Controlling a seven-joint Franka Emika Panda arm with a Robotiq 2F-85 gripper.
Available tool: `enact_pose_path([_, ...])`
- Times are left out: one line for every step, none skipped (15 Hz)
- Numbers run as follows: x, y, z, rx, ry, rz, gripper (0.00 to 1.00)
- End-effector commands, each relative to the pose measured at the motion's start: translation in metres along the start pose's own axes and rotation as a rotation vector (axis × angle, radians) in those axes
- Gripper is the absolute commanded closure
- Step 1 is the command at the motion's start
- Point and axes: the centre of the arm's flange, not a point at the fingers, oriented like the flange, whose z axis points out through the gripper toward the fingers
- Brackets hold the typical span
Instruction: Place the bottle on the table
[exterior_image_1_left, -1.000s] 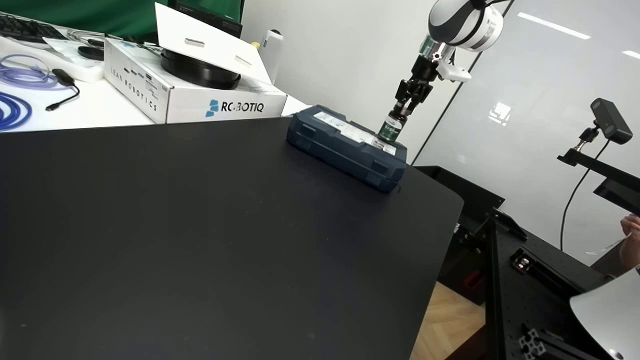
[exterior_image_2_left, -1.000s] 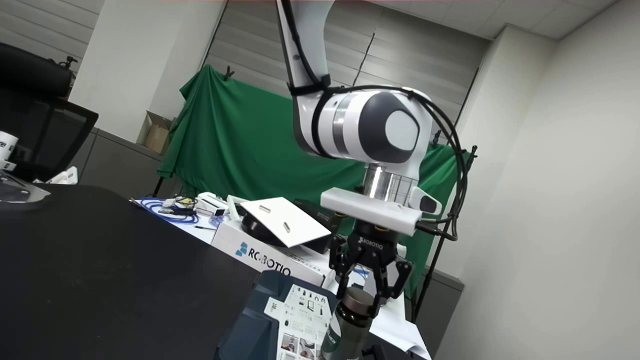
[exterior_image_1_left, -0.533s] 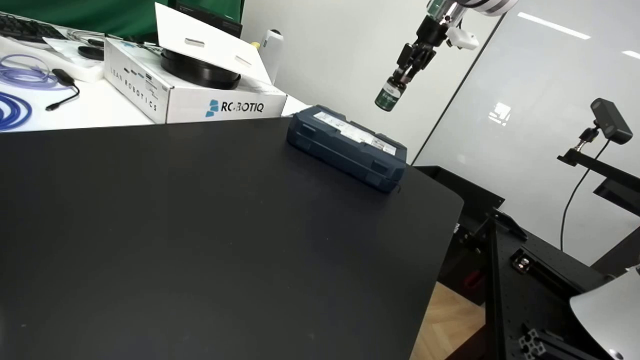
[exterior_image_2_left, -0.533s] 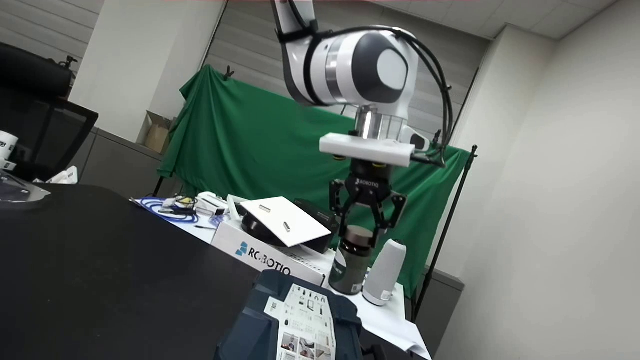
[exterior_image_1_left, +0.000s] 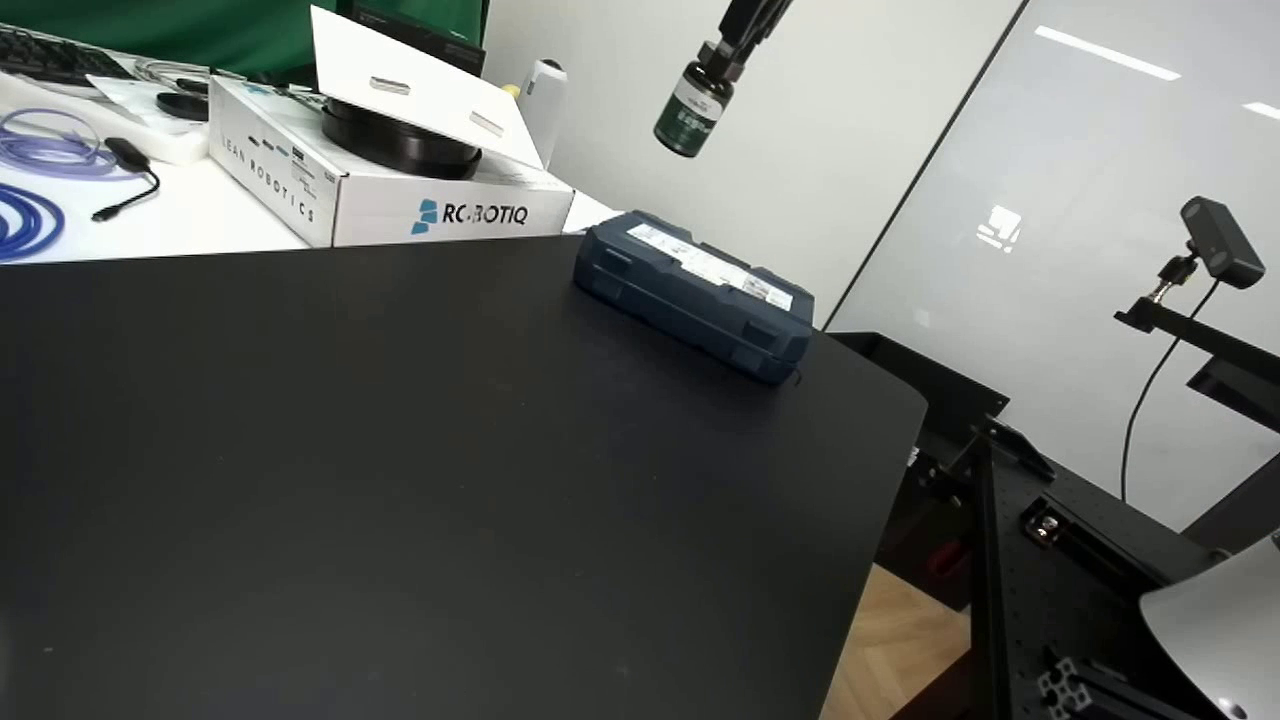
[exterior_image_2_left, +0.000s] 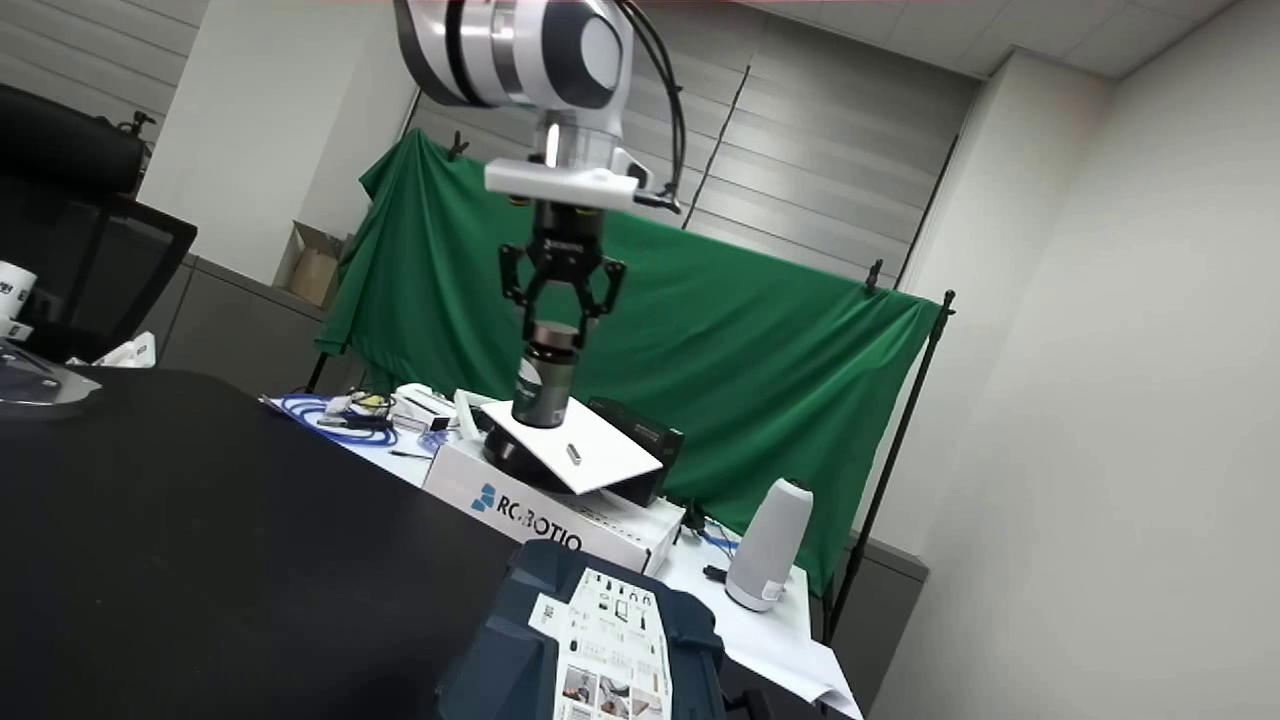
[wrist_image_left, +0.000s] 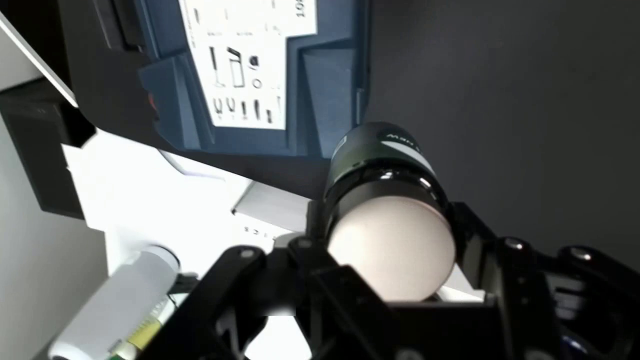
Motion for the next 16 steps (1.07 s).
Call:
enact_pose_path([0.014,-0.091,-0.026,0.009,0.012,-0.148,0.63])
enact_pose_path([0.014,-0.114,-0.028,0.021,0.008,-0.192,0.63])
enact_pose_path([0.011,-0.137,-0.028,0.036,-0.006,-0.236,0.63])
enact_pose_path([0.004,-0.156,-0.027,0.053,-0.015,-0.277,0.63])
enact_pose_path([-0.003,-0.174,-0.024,0.066,-0.035,-0.309,0.63])
enact_pose_path([-0.015,-0.188,-0.020,0.083,-0.061,-0.335,0.63])
enact_pose_path([-0.026,-0.201,-0.016,0.102,-0.079,-0.366,0.63])
enact_pose_path([-0.041,-0.210,-0.012,0.118,-0.099,-0.394,0.63])
enact_pose_path([-0.056,-0.218,-0.008,0.125,-0.111,-0.417,0.63])
enact_pose_path([-0.072,-0.223,-0.003,0.128,-0.118,-0.432,0.63])
enact_pose_path([-0.089,-0.227,0.003,0.133,-0.126,-0.447,0.63])
enact_pose_path([-0.106,-0.229,0.011,0.125,-0.118,-0.456,0.63])
enact_pose_path([-0.118,-0.229,0.017,0.120,-0.108,-0.460,0.63])
enact_pose_path([-0.130,-0.229,0.025,0.125,-0.097,-0.466,0.63])
enact_pose_path([-0.138,-0.228,0.036,0.133,-0.094,-0.462,0.63])
enact_pose_path([-0.146,-0.227,0.044,0.144,-0.097,-0.460,0.63])
